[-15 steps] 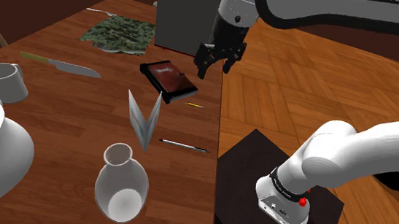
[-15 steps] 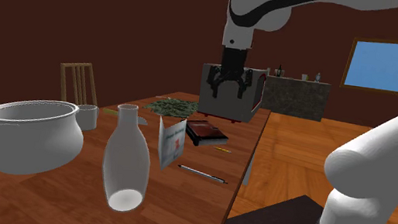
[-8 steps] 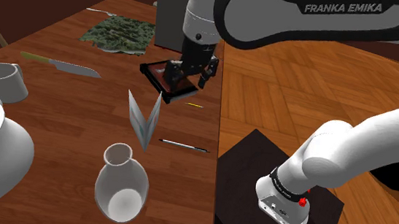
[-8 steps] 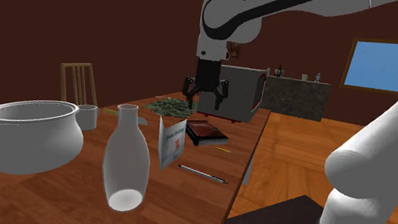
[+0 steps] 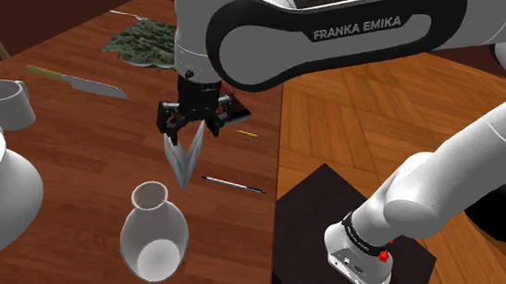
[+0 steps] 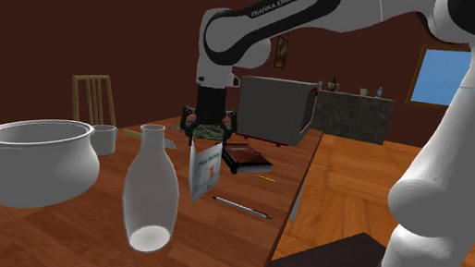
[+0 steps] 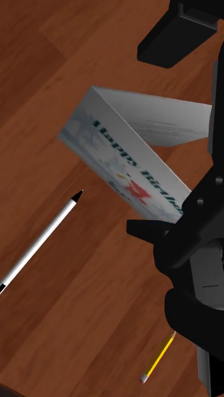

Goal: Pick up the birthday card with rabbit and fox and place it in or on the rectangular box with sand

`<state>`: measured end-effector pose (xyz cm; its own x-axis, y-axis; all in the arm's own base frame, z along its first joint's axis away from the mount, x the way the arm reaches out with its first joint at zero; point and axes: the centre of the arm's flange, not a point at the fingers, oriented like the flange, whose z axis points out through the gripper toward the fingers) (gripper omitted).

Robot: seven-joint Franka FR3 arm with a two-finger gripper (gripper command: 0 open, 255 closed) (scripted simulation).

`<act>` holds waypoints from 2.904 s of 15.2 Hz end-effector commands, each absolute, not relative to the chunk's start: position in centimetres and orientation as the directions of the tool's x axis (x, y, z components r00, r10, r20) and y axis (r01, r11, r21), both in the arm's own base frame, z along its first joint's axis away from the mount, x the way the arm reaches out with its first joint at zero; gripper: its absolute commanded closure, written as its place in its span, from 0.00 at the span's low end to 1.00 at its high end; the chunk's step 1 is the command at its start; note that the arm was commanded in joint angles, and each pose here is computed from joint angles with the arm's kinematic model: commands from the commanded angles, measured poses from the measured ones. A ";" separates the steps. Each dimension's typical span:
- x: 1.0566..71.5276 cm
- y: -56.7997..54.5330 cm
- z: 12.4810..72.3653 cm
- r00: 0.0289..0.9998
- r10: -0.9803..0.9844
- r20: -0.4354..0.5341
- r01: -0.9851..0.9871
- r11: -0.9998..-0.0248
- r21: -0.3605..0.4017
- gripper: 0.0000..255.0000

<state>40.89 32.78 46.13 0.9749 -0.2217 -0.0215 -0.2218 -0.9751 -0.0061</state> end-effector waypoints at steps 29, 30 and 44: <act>41.2 34.3 43.1 0.973 -0.230 -0.032 -0.231 -0.973 -0.009 1.00; 41.2 34.3 43.6 0.973 -0.230 -0.032 -0.231 -0.973 -0.009 1.00; 41.2 34.3 51.0 0.973 -0.230 -0.032 -0.231 -0.973 -0.009 1.00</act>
